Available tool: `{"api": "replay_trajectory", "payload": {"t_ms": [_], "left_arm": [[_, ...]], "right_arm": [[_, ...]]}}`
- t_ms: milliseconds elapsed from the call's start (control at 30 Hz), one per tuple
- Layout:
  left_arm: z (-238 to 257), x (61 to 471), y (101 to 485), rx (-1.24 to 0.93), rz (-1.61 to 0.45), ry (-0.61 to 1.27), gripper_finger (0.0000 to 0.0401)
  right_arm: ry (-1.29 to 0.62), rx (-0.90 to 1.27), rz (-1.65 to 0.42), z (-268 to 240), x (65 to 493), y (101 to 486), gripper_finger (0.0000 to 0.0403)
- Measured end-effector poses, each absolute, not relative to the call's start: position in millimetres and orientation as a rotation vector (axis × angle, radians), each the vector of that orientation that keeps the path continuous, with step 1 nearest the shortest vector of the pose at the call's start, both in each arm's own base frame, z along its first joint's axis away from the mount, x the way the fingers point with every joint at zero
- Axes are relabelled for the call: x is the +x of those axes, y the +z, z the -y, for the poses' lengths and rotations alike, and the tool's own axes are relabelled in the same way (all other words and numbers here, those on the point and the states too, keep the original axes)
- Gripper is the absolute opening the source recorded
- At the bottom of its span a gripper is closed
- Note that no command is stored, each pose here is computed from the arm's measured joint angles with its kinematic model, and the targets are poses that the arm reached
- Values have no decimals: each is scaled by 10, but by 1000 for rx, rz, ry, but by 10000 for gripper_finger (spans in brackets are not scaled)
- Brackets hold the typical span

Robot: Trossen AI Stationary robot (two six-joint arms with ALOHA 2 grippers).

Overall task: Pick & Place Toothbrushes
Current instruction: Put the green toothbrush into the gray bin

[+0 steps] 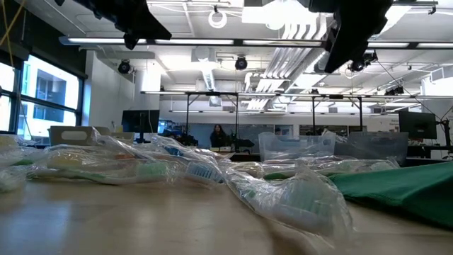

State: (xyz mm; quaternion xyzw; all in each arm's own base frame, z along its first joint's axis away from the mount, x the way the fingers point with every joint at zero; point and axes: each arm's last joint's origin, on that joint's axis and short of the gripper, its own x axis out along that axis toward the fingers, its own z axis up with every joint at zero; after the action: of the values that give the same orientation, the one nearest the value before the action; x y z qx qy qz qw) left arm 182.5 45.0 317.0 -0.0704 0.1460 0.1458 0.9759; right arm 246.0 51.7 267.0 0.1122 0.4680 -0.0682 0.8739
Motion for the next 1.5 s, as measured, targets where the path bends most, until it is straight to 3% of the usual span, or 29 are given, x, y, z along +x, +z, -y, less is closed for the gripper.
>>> {"api": "replay_trajectory", "payload": {"t_ms": [1000,1333,1500], "left_arm": [[-450,1824,3168,-142,-297,295,1],[-448,1816,3144,-145,-324,296,1],[-447,1808,3122,-147,-348,297,1]], "right_arm": [[-254,129,-1184,-552,2698,2166,68],[-231,85,-1296,-648,2758,1915,166],[-228,57,-1352,-705,2808,1737,183]]}}
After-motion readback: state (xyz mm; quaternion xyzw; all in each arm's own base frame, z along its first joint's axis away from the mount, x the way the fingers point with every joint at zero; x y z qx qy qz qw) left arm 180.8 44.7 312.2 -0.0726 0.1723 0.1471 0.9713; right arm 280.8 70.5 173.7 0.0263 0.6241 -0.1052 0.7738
